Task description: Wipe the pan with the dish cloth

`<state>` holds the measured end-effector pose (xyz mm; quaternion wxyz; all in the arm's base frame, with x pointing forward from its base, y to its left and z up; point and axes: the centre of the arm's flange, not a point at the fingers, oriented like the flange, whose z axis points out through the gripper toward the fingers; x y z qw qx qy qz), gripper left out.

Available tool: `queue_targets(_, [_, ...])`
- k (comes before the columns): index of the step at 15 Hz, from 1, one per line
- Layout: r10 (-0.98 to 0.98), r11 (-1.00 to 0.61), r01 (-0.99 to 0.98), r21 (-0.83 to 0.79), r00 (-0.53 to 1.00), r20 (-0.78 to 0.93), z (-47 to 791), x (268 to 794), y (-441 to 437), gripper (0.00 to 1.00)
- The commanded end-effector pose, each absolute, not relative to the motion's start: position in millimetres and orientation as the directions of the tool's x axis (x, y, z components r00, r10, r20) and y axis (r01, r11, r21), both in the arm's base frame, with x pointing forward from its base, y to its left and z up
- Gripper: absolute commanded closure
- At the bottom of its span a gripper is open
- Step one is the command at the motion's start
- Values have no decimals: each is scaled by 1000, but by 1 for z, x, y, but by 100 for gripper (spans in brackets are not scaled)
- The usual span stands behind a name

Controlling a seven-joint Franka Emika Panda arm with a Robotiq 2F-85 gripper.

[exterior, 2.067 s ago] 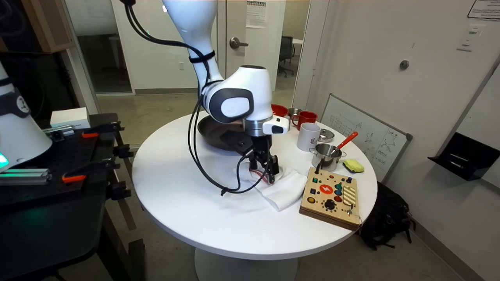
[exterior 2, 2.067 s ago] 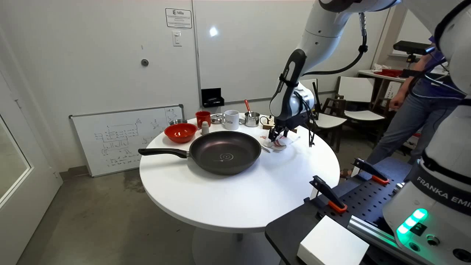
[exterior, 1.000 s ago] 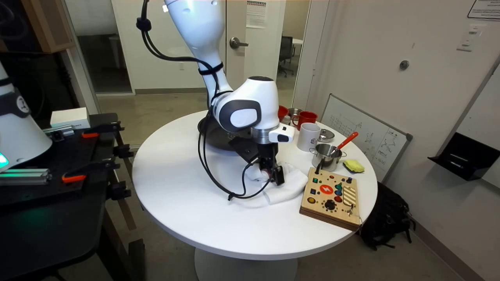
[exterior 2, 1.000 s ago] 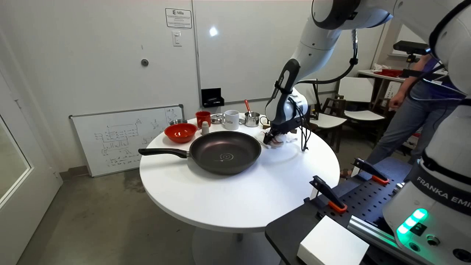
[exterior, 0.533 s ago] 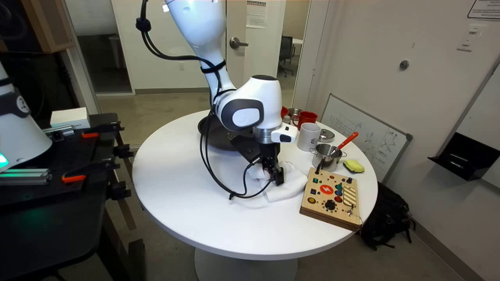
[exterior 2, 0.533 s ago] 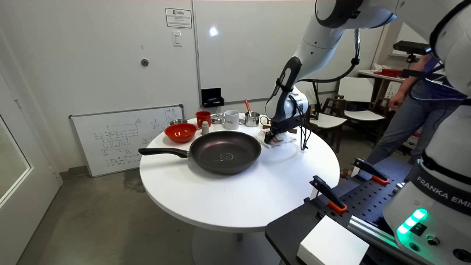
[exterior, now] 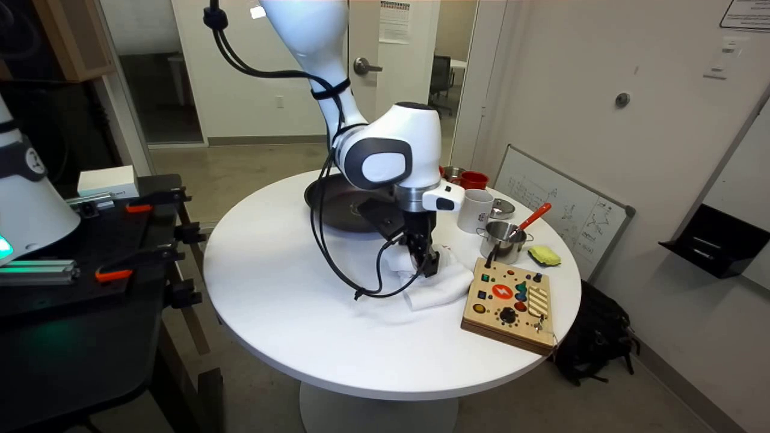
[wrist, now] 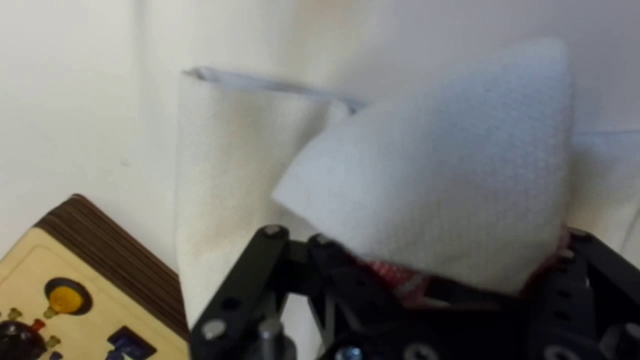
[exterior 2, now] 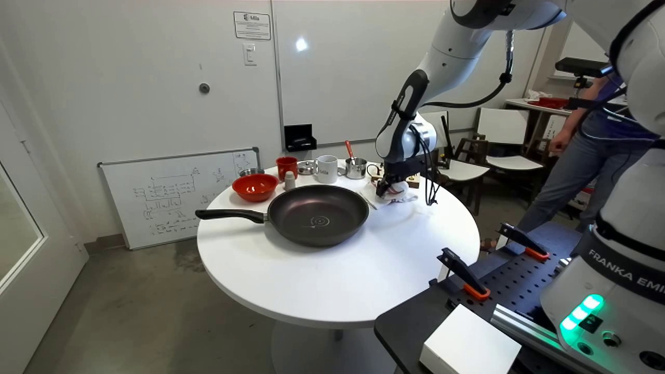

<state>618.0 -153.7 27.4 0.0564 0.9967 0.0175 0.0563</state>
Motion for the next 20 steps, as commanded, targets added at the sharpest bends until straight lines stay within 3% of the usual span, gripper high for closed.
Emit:
queue_targets(1, [35, -995, 26, 100, 996, 85, 51, 608, -152, 100])
queue_targets(7, [39, -994, 27, 107, 993, 114, 71, 606, -149, 100])
queue_targets(20, [164, -986, 141, 90, 923, 349, 133, 597, -131, 100])
